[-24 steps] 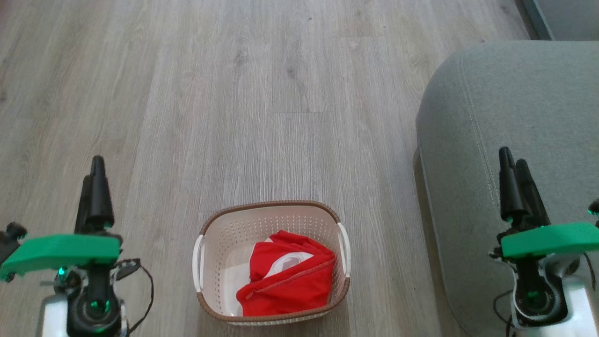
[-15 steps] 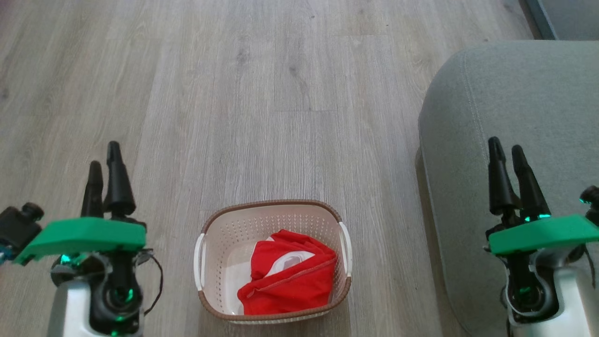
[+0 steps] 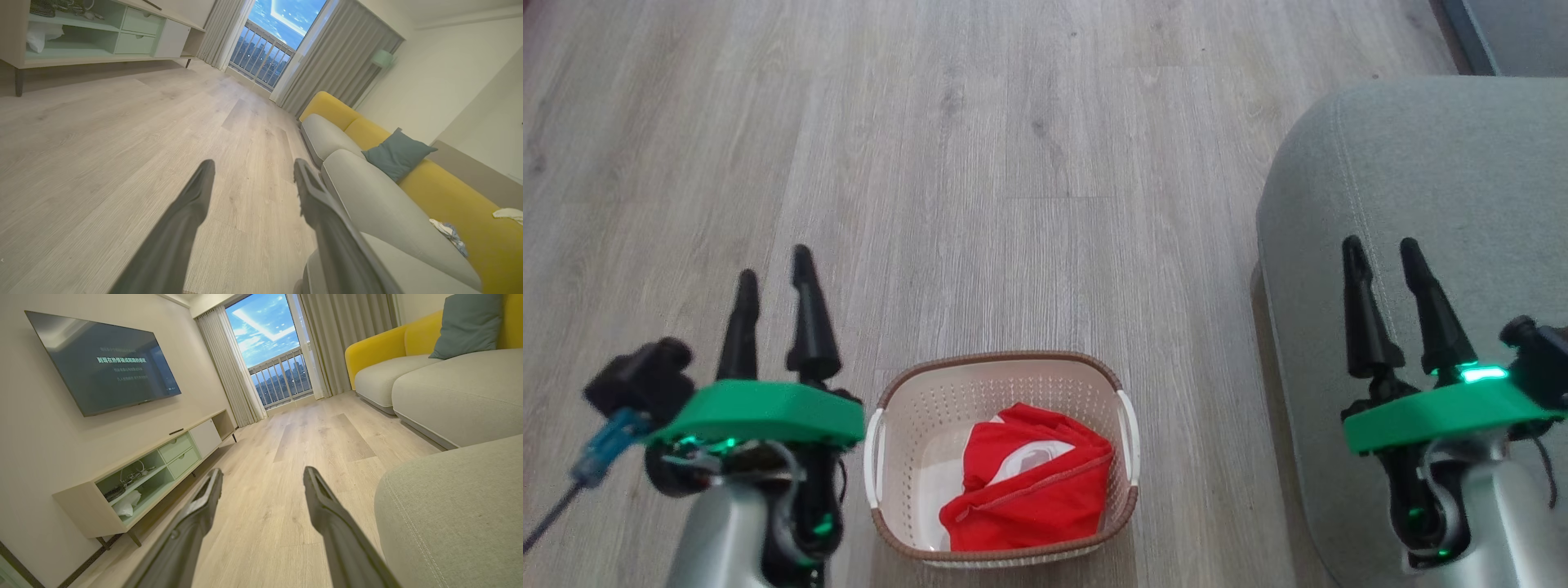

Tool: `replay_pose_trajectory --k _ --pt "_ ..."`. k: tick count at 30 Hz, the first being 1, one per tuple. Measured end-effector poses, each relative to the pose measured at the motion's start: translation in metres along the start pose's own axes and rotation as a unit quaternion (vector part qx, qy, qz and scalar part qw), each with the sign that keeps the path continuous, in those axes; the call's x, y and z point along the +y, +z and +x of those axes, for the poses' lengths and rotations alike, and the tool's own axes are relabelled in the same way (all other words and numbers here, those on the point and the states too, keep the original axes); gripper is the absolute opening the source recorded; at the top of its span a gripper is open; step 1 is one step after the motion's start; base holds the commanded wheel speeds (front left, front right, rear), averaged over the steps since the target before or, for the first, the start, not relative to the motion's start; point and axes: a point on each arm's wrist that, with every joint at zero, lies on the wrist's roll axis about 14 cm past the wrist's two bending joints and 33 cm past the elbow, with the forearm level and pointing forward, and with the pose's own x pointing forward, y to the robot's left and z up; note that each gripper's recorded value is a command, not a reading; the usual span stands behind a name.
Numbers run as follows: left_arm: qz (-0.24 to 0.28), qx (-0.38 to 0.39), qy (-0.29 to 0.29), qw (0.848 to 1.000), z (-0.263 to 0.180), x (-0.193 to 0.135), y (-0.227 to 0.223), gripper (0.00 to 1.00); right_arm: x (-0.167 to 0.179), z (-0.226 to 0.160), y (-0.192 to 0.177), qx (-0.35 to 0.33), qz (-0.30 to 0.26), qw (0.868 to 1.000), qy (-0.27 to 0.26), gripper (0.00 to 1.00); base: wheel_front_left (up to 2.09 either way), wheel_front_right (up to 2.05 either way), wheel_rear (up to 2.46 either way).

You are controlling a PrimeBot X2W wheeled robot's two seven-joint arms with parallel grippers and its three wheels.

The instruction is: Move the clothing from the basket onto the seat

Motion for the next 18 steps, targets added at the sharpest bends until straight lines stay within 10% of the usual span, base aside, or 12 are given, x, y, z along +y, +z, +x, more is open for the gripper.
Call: replay_pose_trajectory --k 18 --pt "0.160 0.059 -0.037 0.985 -0.022 -0.012 -0.061 1.00 -0.010 -0.013 -0.049 0.071 -0.093 0.993 -0.002 1.00 0.00 0.00 0.00"
